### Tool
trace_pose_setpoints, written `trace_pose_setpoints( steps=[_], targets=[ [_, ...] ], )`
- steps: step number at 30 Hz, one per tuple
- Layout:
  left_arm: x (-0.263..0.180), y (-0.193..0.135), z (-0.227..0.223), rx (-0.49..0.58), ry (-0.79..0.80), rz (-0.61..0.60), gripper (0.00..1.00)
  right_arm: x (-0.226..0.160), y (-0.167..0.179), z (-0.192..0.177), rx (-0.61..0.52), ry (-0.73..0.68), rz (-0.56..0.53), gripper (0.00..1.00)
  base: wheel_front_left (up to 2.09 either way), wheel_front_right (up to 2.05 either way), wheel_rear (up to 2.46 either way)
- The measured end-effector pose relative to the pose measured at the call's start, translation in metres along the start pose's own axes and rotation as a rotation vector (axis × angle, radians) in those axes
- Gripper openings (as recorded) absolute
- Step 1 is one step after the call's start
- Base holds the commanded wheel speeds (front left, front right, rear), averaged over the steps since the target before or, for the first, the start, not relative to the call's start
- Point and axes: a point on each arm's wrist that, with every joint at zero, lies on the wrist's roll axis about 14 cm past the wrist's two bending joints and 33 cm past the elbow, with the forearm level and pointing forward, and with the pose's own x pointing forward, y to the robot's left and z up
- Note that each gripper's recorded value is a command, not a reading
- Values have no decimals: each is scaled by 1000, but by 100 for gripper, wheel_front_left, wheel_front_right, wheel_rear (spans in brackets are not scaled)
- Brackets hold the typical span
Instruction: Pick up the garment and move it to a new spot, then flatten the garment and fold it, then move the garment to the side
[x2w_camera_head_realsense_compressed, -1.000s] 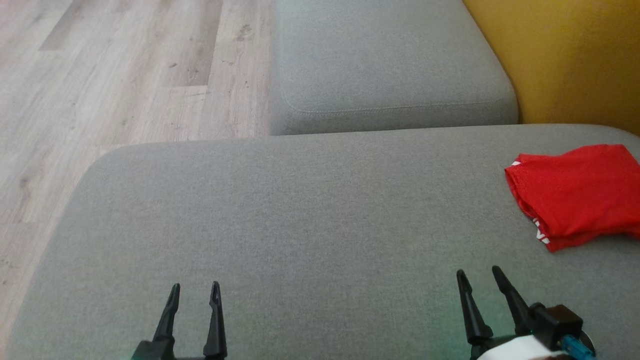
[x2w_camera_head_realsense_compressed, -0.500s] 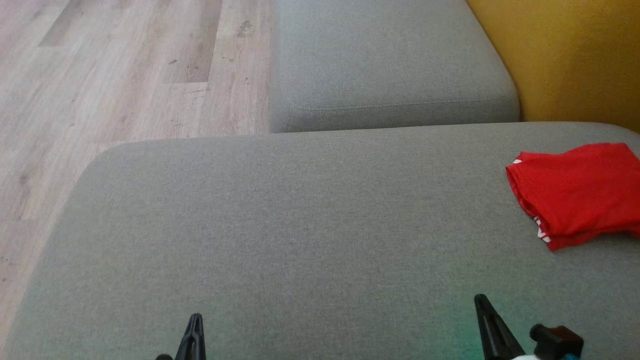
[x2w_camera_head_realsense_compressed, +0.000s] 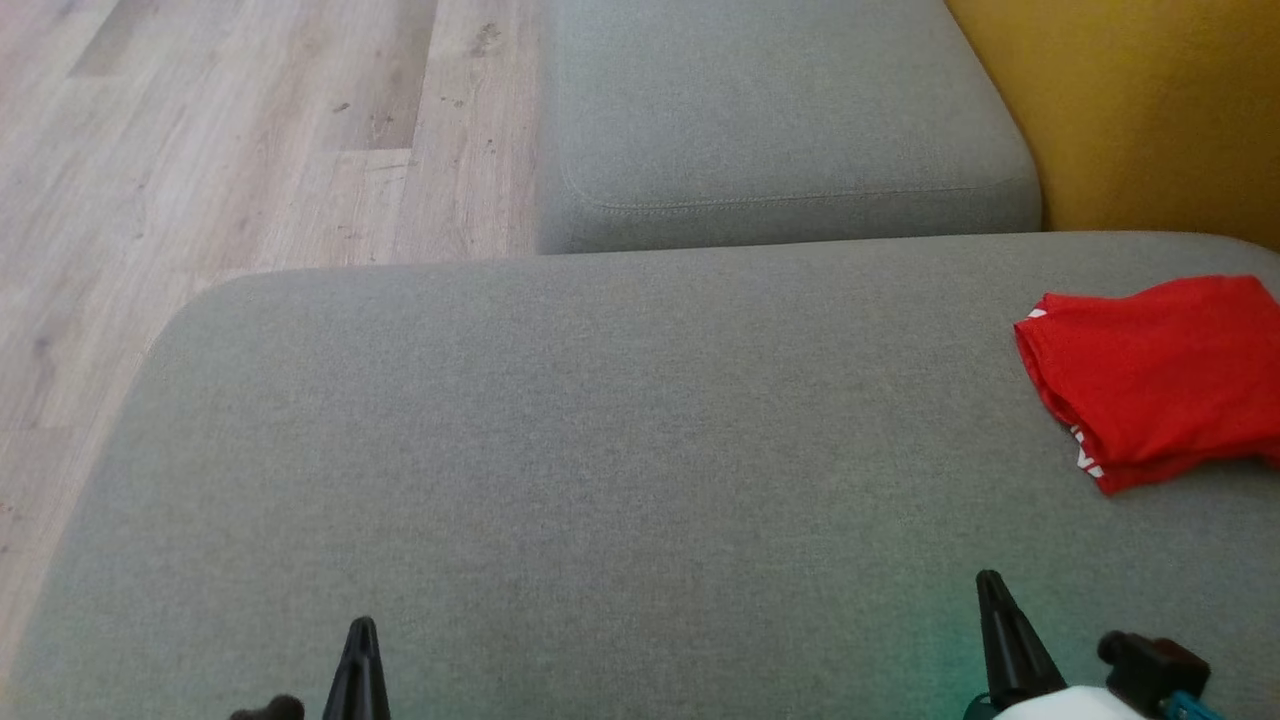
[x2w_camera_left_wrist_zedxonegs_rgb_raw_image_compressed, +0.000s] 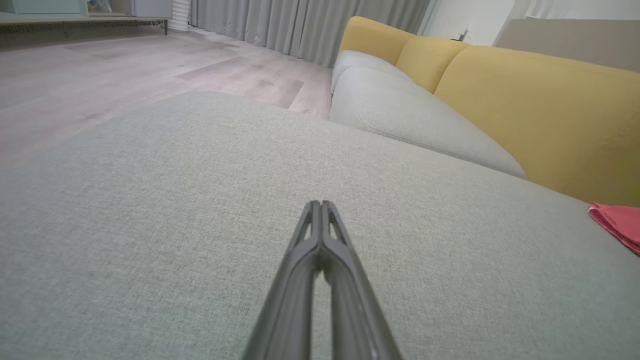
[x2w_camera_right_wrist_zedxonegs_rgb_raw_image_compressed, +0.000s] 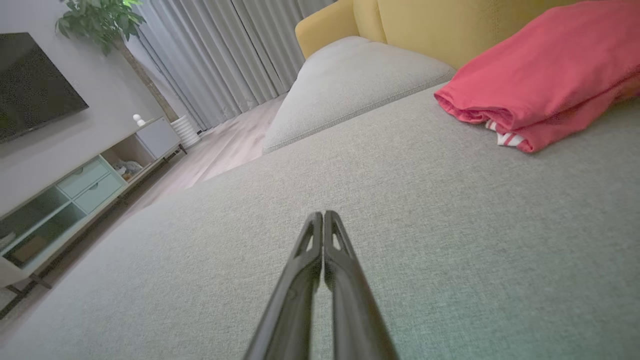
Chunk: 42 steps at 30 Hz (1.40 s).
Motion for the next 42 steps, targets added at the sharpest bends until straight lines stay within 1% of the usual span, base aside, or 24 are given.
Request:
trace_pose_setpoints(
  steps=[9,16,24,37,42],
  targets=[
    [7,5,5,-107,8,17,0,6,-7,8,102,-14,-30,0,0,0,0],
    [12,6,6,-188,19,24,0,7,-13,7,183,-6,-55,0,0,0,0],
    [16,12,7,-285,31,43,0,14,-17,17,272,-27,-69,0,0,0,0],
    [25,13,12,-442,39,40,0,18,-27,20,425,-31,-103,0,0,0,0],
    [29,12,15,-501,38,35,0,23,-27,27,481,-48,-100,0,0,0,0]
  ],
)
